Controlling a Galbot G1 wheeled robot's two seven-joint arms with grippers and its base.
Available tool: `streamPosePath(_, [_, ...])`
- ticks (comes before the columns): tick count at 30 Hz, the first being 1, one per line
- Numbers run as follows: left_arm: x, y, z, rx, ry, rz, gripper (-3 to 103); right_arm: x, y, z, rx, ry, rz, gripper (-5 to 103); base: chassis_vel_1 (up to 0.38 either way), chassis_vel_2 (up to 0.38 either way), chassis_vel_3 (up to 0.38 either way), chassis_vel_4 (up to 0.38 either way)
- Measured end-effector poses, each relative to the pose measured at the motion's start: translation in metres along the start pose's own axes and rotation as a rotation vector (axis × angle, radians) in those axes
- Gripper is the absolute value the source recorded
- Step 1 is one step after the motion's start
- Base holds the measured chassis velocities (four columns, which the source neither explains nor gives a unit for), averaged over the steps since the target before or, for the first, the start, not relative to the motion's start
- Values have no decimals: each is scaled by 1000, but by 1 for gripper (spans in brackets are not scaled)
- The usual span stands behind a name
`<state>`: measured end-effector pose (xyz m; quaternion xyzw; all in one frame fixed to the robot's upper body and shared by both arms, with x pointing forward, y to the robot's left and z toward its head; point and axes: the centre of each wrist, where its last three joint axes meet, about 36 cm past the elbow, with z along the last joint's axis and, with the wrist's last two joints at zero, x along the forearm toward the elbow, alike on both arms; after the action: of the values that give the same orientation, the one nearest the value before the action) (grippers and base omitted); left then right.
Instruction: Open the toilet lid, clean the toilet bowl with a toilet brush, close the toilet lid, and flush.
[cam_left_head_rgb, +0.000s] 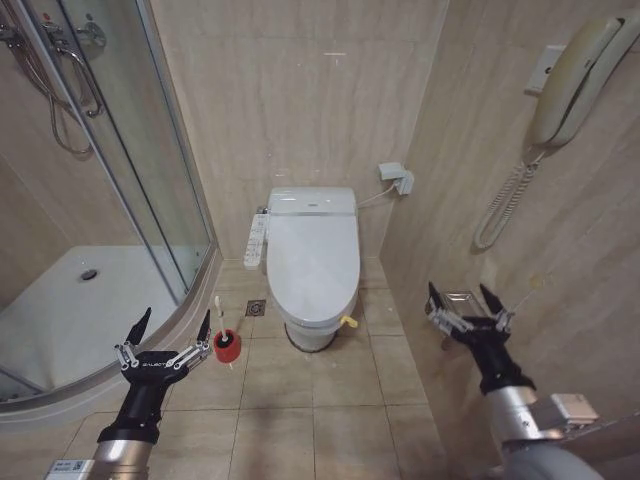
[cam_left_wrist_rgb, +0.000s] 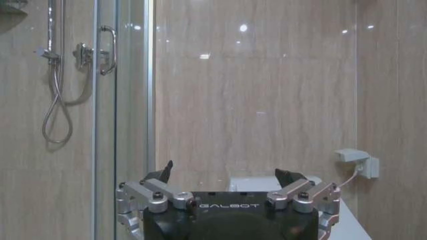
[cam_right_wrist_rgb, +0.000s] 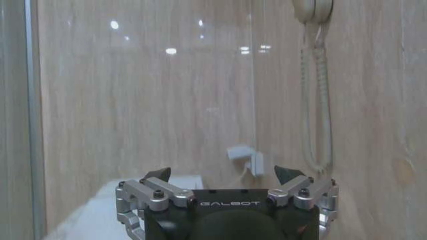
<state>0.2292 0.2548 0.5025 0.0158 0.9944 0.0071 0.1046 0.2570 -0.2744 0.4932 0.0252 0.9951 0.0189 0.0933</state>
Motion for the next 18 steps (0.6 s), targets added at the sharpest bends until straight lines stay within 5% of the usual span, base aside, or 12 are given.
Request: streamPosePath(18, [0, 0, 0, 0, 0, 0, 100, -2, 0, -9, -27, -67, -15, 100, 0, 0, 0, 0])
